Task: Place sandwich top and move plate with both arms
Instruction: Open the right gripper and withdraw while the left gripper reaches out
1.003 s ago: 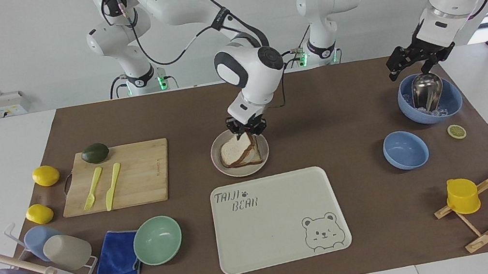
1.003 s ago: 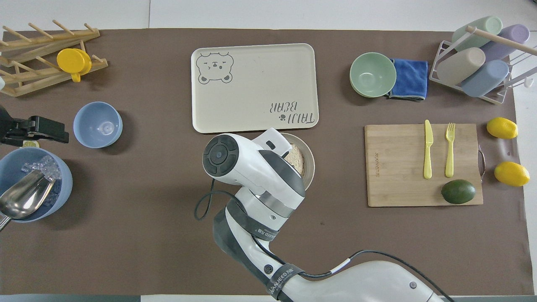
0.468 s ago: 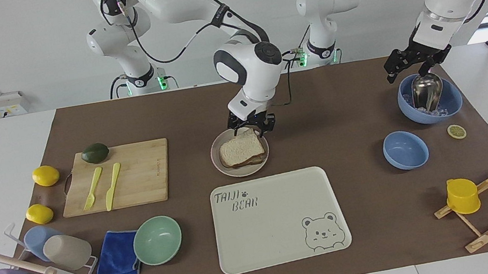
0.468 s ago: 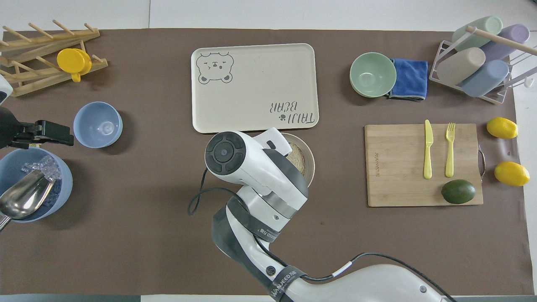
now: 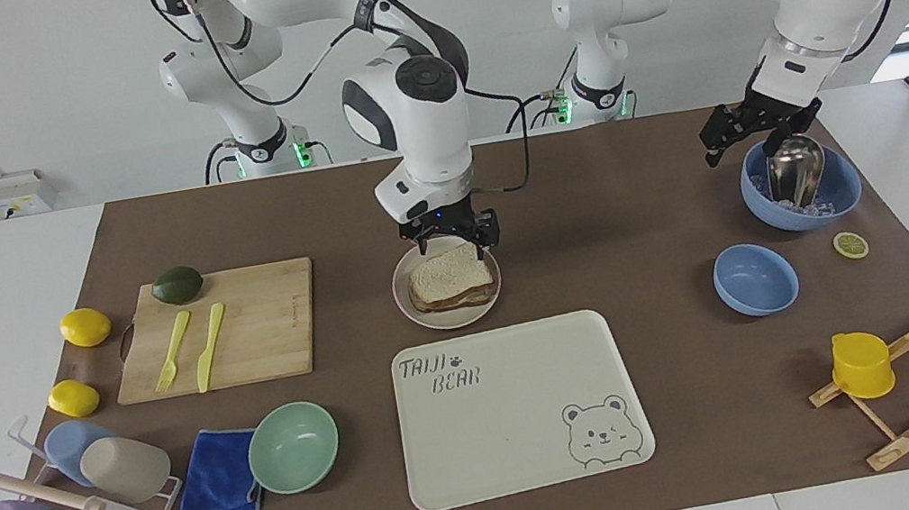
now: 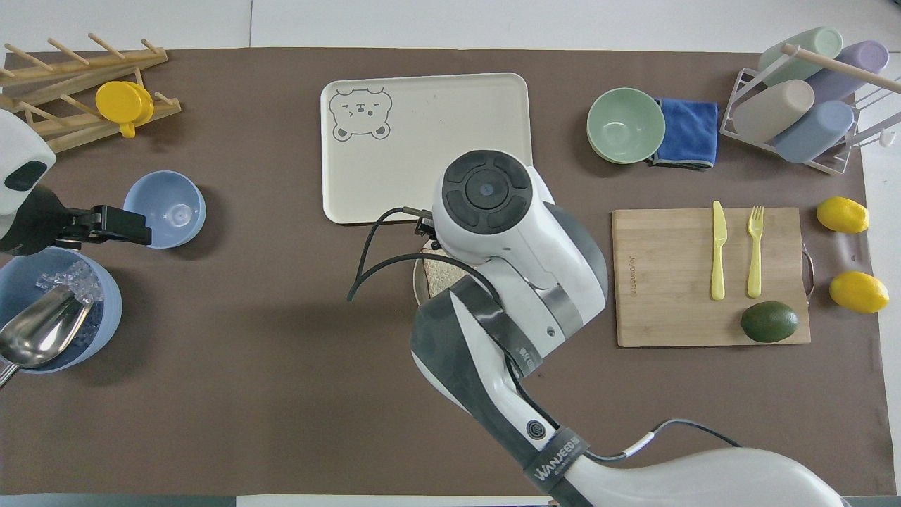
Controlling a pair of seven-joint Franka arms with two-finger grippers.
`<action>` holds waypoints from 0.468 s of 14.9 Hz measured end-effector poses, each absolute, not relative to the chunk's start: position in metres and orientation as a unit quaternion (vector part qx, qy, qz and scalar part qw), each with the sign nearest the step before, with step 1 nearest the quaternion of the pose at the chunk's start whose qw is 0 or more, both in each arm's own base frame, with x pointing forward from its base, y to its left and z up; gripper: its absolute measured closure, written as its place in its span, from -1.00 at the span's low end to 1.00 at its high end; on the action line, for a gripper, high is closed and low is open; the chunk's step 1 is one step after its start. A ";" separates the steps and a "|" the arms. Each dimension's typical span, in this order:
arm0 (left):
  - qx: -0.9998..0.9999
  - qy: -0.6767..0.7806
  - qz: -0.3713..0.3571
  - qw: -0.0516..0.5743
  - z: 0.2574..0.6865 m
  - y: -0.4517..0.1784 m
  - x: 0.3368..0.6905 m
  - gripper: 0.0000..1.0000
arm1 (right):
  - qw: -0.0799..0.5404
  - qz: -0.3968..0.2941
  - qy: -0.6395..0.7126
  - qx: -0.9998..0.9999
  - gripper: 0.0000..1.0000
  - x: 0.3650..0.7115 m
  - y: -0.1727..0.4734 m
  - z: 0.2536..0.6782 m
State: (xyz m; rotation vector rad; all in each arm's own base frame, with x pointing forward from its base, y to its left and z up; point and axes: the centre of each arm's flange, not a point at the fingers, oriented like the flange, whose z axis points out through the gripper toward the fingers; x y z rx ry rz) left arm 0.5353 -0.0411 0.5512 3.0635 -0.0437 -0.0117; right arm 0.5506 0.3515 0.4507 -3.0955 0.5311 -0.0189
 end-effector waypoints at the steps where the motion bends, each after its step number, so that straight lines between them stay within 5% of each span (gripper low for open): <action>1: 0.999 -0.012 0.000 0.046 0.547 -0.049 0.536 -1.00 | -0.007 0.001 0.157 -0.988 -1.00 0.556 0.329 0.462; 7: 0.997 0.015 0.002 0.079 0.504 -0.132 0.528 -1.00 | -0.020 0.061 0.069 -0.996 -1.00 0.582 0.151 0.516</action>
